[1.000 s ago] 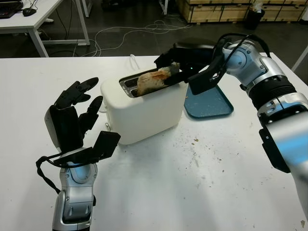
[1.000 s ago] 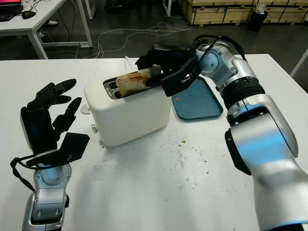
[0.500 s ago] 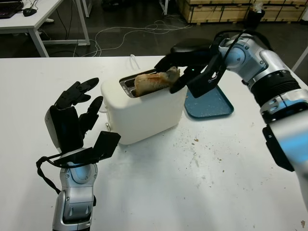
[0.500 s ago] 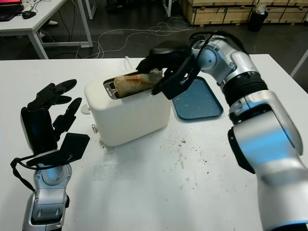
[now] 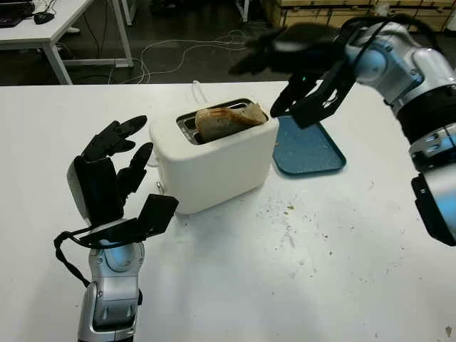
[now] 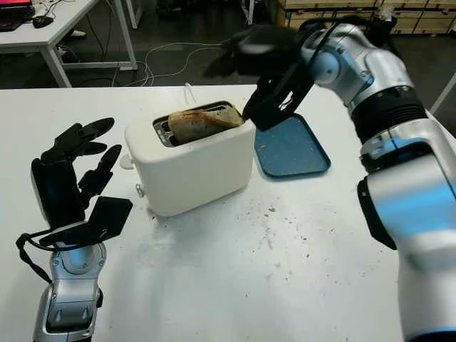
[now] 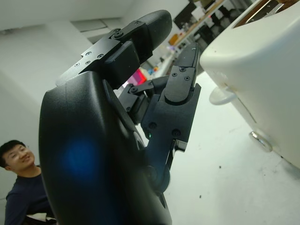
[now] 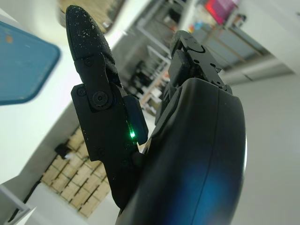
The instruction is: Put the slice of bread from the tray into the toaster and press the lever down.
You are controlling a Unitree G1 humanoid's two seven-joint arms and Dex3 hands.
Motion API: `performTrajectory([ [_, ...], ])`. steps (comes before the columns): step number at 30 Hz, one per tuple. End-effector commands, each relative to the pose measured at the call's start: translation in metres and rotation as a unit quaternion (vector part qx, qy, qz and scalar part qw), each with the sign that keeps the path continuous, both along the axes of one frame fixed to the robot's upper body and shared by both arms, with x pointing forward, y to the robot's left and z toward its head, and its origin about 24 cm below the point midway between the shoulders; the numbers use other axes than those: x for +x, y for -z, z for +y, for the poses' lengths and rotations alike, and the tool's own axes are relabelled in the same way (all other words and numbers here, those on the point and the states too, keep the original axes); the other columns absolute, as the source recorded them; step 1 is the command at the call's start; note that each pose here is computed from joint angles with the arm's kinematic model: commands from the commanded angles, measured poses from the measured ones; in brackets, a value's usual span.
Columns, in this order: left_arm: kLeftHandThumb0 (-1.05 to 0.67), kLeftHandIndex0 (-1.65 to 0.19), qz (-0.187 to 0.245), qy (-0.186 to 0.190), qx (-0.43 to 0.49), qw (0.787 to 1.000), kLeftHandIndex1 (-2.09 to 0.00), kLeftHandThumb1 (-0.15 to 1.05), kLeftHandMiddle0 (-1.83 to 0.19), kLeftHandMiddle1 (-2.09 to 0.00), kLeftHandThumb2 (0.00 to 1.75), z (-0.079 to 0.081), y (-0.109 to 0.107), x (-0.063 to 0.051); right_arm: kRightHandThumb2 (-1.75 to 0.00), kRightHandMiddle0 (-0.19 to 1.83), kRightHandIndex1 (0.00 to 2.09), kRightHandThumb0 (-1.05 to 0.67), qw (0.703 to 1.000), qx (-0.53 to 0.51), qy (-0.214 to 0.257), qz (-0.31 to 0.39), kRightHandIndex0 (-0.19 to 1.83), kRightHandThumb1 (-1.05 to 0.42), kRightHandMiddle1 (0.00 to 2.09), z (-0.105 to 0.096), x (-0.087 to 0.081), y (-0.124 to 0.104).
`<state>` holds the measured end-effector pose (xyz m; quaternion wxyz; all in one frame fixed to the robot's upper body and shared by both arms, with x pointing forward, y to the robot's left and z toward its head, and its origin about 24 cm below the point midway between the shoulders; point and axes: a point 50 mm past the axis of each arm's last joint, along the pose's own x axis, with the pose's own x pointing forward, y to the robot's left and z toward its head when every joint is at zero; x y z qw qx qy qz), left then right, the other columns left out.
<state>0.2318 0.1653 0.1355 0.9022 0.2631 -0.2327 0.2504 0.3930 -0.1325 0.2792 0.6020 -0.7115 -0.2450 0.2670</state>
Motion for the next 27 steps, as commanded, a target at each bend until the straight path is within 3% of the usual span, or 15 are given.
performTrajectory([
  [1, -0.20, -0.93, -0.010, 0.004, 0.000, 1.000, -0.27, 0.83, -0.74, -0.97, 0.00, -0.001, -0.003, 0.001, -0.01, 0.21, 0.00, -0.76, 0.999, 0.033, -0.001, -0.040, 0.00, -0.90, 0.00, -0.005, -0.003, -0.016],
  [4, -0.20, -0.93, -0.008, 0.002, 0.002, 1.000, -0.27, 0.83, -0.75, -0.96, 0.00, -0.001, -0.002, 0.001, 0.00, 0.28, 0.10, -0.67, 0.991, 0.110, -0.016, -0.073, 0.13, -0.90, 0.04, -0.015, -0.005, -0.009],
  [6, -0.21, -0.93, -0.006, 0.001, 0.002, 1.000, -0.27, 0.83, -0.75, -0.96, 0.00, 0.000, -0.002, 0.001, 0.00, 0.38, 0.47, -0.58, 0.981, 0.168, -0.020, -0.091, 0.09, -0.91, 0.06, -0.025, -0.007, -0.001],
  [8, -0.19, -0.93, -0.007, 0.001, 0.002, 1.000, -0.26, 0.83, -0.74, -0.96, 0.00, 0.001, -0.001, 0.000, 0.00, 0.49, 0.64, -0.53, 0.962, 0.256, -0.022, -0.092, 0.17, -0.92, 0.08, -0.036, -0.010, 0.012],
  [11, -0.18, -0.94, -0.009, 0.002, 0.006, 1.000, -0.26, 0.82, -0.75, -0.96, 0.00, 0.003, -0.001, 0.001, 0.00, 0.77, 0.47, -0.44, 0.913, 0.403, -0.017, -0.056, 0.67, -0.91, 0.08, -0.053, -0.017, 0.040],
  [15, -0.17, -0.94, -0.006, 0.005, 0.023, 1.000, -0.27, 0.81, -0.75, -0.96, 0.00, 0.007, -0.003, 0.001, -0.13, 0.88, 0.45, -0.33, 0.833, 0.550, 0.002, 0.057, 0.93, -0.92, 0.08, -0.075, -0.035, 0.096],
  [19, -0.16, -0.96, -0.010, 0.009, 0.042, 0.999, -0.28, 0.79, -0.78, -0.97, 0.00, 0.013, -0.009, 0.003, -0.22, 0.95, 0.48, -0.35, 0.758, 0.637, 0.028, 0.139, 0.99, -0.92, 0.08, -0.086, -0.066, 0.149],
  [23, -0.18, -1.01, -0.013, 0.019, 0.080, 0.997, -0.30, 0.78, -0.83, -0.98, 0.00, 0.019, -0.015, 0.003, -0.30, 0.98, 0.52, -0.35, 0.724, 0.666, 0.090, 0.156, 1.01, -0.92, 0.08, -0.088, -0.099, 0.183],
  [27, -0.16, -1.14, 0.001, 0.031, 0.143, 0.989, -0.28, 0.79, -1.05, -0.86, 0.00, 0.026, -0.019, 0.002, -0.31, 1.01, 0.53, -0.36, 0.699, 0.684, 0.136, 0.158, 1.02, -0.92, 0.07, -0.088, -0.123, 0.200],
])
